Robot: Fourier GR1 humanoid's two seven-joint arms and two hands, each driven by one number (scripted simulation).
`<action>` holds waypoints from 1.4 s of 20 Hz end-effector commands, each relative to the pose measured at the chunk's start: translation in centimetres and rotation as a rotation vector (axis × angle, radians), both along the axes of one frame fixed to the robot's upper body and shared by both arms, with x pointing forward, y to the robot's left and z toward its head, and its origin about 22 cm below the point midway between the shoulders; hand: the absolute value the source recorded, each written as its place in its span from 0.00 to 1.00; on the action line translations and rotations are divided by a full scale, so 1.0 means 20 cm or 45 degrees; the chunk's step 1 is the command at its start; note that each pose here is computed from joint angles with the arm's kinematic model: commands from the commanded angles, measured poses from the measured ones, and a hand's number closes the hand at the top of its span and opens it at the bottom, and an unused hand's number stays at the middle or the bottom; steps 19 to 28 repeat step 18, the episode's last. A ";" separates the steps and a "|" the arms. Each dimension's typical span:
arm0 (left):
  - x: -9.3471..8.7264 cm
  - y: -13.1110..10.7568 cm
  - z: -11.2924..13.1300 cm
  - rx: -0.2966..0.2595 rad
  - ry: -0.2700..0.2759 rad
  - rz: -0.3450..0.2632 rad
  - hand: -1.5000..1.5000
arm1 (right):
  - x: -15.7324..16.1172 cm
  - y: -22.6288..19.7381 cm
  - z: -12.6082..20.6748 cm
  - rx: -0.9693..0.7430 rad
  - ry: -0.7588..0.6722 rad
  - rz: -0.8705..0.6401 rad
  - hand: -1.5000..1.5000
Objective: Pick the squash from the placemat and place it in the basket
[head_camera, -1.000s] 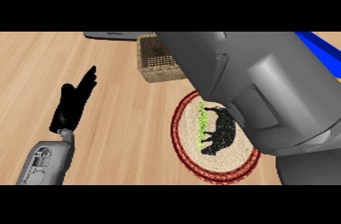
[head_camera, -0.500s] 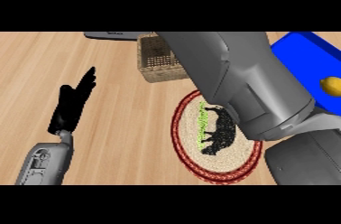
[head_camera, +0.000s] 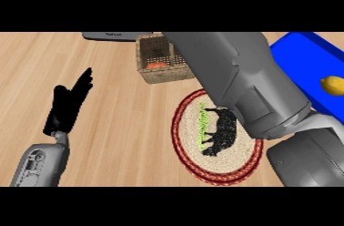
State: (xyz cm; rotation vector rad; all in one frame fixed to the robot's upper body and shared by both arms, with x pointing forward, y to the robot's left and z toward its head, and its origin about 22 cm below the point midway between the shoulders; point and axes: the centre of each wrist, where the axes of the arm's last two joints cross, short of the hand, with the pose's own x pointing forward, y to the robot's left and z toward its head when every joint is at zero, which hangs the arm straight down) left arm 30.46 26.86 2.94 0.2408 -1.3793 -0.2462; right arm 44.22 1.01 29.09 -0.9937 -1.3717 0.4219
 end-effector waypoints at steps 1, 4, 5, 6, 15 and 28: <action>0.01 0.02 0.01 0.001 -0.006 0.001 0.50 | 0.00 -0.01 -0.04 0.084 -0.179 -0.066 0.00; -0.01 0.00 -0.04 0.008 0.013 0.009 0.50 | 0.01 -0.03 -0.01 0.133 -0.288 -0.159 0.00; -0.01 -0.03 -0.03 0.016 0.003 0.008 0.50 | 0.02 -0.10 0.10 0.170 -0.355 -0.206 0.00; -0.04 0.03 -0.05 -0.029 0.011 0.019 0.50 | 0.00 -0.04 0.07 0.181 -0.327 -0.237 0.00; -0.07 0.11 -0.06 0.006 0.067 0.101 0.50 | 0.09 -0.45 0.10 0.332 -0.269 -0.377 0.00; -0.08 0.17 -0.06 0.013 0.054 0.156 0.50 | 0.07 -0.56 0.05 0.370 -0.264 -0.328 0.00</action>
